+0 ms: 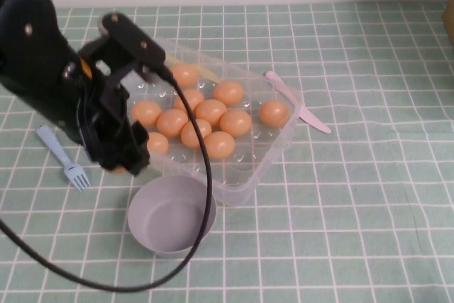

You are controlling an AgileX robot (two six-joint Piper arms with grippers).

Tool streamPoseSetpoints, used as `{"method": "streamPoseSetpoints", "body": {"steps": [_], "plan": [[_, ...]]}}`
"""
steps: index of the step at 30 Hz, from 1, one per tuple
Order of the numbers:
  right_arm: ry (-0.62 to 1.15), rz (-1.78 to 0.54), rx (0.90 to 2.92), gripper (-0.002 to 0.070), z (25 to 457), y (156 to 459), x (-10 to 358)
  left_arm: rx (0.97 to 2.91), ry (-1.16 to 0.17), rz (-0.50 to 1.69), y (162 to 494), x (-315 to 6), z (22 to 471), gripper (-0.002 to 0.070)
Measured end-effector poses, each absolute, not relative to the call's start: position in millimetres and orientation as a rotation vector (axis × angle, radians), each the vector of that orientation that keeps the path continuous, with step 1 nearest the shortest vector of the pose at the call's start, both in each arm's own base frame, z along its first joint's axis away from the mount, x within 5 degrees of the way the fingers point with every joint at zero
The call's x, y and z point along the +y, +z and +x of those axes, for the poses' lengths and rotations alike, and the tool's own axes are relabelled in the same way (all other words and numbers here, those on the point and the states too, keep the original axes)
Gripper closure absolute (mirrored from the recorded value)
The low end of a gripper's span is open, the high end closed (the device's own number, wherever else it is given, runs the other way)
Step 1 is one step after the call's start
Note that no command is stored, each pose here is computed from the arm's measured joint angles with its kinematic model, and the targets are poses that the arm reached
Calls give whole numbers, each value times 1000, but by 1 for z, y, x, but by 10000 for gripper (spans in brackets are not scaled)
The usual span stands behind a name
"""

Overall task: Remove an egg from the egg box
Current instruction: Place the egg in the bowl

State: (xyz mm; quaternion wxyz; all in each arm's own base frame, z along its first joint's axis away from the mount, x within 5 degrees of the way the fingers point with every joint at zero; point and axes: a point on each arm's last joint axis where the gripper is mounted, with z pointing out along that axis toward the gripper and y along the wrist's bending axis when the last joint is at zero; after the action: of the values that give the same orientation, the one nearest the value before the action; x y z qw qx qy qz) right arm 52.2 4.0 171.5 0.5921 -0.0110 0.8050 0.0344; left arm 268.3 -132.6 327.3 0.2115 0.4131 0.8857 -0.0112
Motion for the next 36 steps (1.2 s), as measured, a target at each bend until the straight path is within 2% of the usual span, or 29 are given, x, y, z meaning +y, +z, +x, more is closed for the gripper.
{"method": "streamPoseSetpoints", "body": {"steps": [6, 16, 29, 36], "plan": [[80, -26, 1872, 694, 52, 172, 4, 2549, -138, 1135, 291, -134, 256, 323], [80, -26, 1872, 694, 52, 172, 4, 2494, -248, 1040, 257, -143, 256, 323], [80, -26, 1872, 694, 52, 172, 4, 2561, -244, 1092, 215, -152, 274, 323], [80, -26, 1872, 694, 52, 172, 4, 2557, -238, 1087, 210, -153, 278, 323]]}}
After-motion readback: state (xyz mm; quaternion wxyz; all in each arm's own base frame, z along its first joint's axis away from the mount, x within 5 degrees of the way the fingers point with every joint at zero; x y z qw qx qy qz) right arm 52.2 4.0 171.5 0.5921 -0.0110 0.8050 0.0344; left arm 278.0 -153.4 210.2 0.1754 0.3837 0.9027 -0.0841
